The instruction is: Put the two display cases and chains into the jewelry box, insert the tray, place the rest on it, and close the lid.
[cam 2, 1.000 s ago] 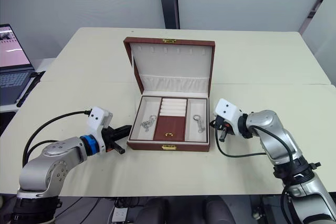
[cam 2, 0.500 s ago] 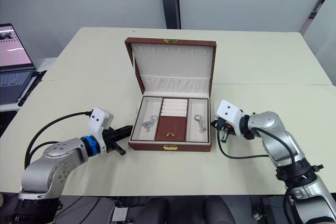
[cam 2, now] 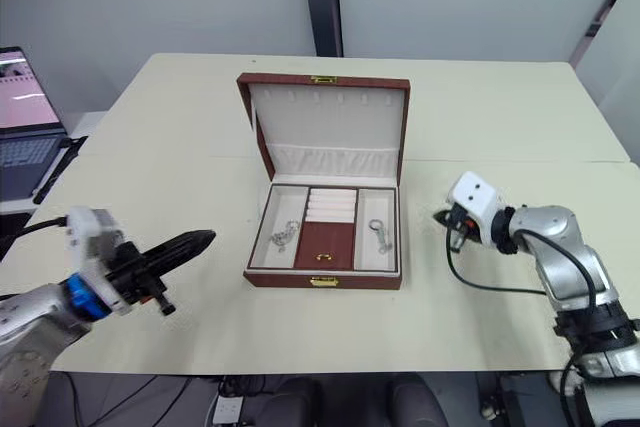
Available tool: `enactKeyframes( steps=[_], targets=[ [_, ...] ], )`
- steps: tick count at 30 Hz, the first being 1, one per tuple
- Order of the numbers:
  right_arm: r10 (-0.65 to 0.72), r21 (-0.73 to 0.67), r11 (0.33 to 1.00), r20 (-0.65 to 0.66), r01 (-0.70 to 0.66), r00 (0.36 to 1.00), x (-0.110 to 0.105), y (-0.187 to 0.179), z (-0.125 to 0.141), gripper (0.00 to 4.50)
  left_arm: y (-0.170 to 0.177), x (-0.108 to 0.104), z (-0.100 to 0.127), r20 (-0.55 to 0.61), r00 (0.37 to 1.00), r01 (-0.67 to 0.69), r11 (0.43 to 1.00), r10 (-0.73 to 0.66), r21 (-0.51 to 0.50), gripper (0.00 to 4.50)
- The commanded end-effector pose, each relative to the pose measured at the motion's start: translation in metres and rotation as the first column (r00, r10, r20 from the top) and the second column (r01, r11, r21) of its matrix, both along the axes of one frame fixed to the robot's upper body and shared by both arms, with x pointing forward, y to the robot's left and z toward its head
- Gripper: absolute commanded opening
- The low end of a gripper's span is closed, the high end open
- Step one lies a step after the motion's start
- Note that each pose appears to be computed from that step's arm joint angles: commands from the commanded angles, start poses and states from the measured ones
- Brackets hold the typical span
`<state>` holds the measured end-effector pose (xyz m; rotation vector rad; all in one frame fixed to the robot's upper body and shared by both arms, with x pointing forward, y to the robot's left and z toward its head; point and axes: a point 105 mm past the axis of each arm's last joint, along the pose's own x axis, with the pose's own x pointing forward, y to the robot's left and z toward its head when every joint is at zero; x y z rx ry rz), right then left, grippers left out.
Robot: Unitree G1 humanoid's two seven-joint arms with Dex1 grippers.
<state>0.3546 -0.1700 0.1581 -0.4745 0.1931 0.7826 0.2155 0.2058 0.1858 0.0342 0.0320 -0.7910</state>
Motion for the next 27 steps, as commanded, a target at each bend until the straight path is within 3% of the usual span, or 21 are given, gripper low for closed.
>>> enactKeyframes(
  steps=[1, 6, 13, 27],
  targets=[
    [-0.043, 0.086, 0.996, 0.159, 0.029, 0.986, 0.016, -0.006, 0.039, 0.01, -0.017, -0.02, 0.025, 0.09, 0.994, 0.056, 0.998, -0.057, 0.004, 0.0],
    [-0.165, 0.203, 0.97, 0.165, 0.13, 0.972, 0.05, -0.008, 0.074, 0.01, -0.036, -0.036, 0.041, 0.152, 0.985, 0.086, 0.995, -0.078, -0.042, 0.0],
    [-0.145, 0.265, 0.959, 0.145, 0.103, 0.979, 0.077, 0.02, 0.089, 0.01, -0.054, -0.038, 0.042, 0.167, 0.984, 0.081, 0.994, -0.067, -0.076, 0.0],
    [-0.022, 0.312, 0.95, 0.039, 0.009, 0.999, 0.09, 0.045, 0.088, 0.01, -0.052, -0.033, 0.04, 0.179, 0.983, 0.042, 0.997, -0.03, -0.065, 0.0]
  ],
)
